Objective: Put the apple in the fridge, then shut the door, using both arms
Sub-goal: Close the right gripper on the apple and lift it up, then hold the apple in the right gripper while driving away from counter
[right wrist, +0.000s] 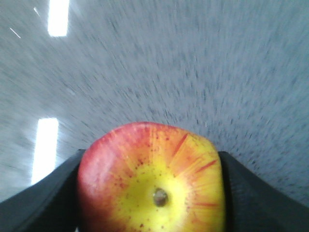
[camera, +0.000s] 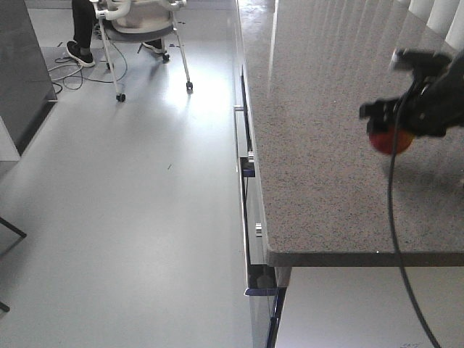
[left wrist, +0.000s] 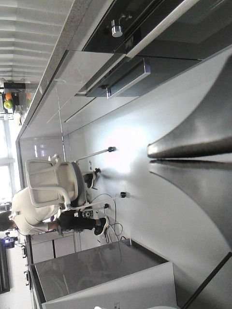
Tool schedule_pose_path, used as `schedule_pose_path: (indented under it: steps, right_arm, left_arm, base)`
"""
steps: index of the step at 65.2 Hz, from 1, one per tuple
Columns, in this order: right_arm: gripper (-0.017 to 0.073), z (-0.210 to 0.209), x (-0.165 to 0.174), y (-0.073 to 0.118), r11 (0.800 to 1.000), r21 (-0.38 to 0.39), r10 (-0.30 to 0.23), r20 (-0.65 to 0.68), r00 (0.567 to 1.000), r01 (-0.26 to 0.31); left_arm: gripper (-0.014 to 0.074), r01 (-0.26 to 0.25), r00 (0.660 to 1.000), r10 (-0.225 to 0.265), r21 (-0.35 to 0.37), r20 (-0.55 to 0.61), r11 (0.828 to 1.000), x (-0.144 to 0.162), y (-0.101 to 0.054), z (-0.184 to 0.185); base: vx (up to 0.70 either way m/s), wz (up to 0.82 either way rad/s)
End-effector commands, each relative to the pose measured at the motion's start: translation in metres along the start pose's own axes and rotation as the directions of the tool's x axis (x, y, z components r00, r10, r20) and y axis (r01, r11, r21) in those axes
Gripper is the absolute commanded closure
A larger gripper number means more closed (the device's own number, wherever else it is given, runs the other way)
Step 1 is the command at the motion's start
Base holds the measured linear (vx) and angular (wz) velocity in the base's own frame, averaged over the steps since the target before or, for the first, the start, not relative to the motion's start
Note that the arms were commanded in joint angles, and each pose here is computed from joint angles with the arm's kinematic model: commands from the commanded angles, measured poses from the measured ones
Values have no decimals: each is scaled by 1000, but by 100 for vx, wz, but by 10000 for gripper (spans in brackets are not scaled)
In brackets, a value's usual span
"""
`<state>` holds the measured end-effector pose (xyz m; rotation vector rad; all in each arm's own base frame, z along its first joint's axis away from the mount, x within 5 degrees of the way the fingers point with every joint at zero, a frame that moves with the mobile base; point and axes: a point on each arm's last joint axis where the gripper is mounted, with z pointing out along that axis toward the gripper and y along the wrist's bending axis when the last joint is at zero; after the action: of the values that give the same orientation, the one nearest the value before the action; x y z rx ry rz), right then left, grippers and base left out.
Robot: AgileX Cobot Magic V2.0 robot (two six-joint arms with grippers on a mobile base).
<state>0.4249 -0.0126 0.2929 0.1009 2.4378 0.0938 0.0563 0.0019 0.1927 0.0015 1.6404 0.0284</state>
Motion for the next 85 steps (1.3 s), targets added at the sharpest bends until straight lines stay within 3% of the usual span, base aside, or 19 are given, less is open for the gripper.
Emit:
schedule_pose_path:
  steps: [1,10,24,36,47,61,85]
  right_arm:
    - [426,-84,-30,9,999,-37,-16,235,972,25]
    - [426,-154,-26,21,991,-102,-50,304,951,84]
    - [426,-263,0,40,957,-222,-69,446,893,185]
    - [426,-333,27,44,950,-207,-74,581,811,235]
    - [426,-361,43,45,949,-183,-88,629,772,257]
    - [426,-376,64,48,936,-202,-119,586,802,287]
    - [426,-426,104,49,930,-167,-131,681,721,327]
  left_arm:
    - [599,12,994,-14,12,106,1000,-13,-1,-3]
    - [599,12,994,-14,12,106,1000,-13,-1,-3]
    - [599,12,994,-14,12,106,1000,-13,-1,-3]
    - [599,12,994,-14,12,106,1000,-13,-1,-3]
    - [599,12,994,-14,12,106,1000,-13,-1,-3]
    - [599,12,994,-14,12,106,1000,-13,-1,-3]
    - [599,12,994,-14,12,106,1000,-13,-1,-3]
  base:
    - [0,0]
    - [0,0]
    - [0,0]
    - [0,0]
    - [0,0]
    - [0,0]
    - [0,0]
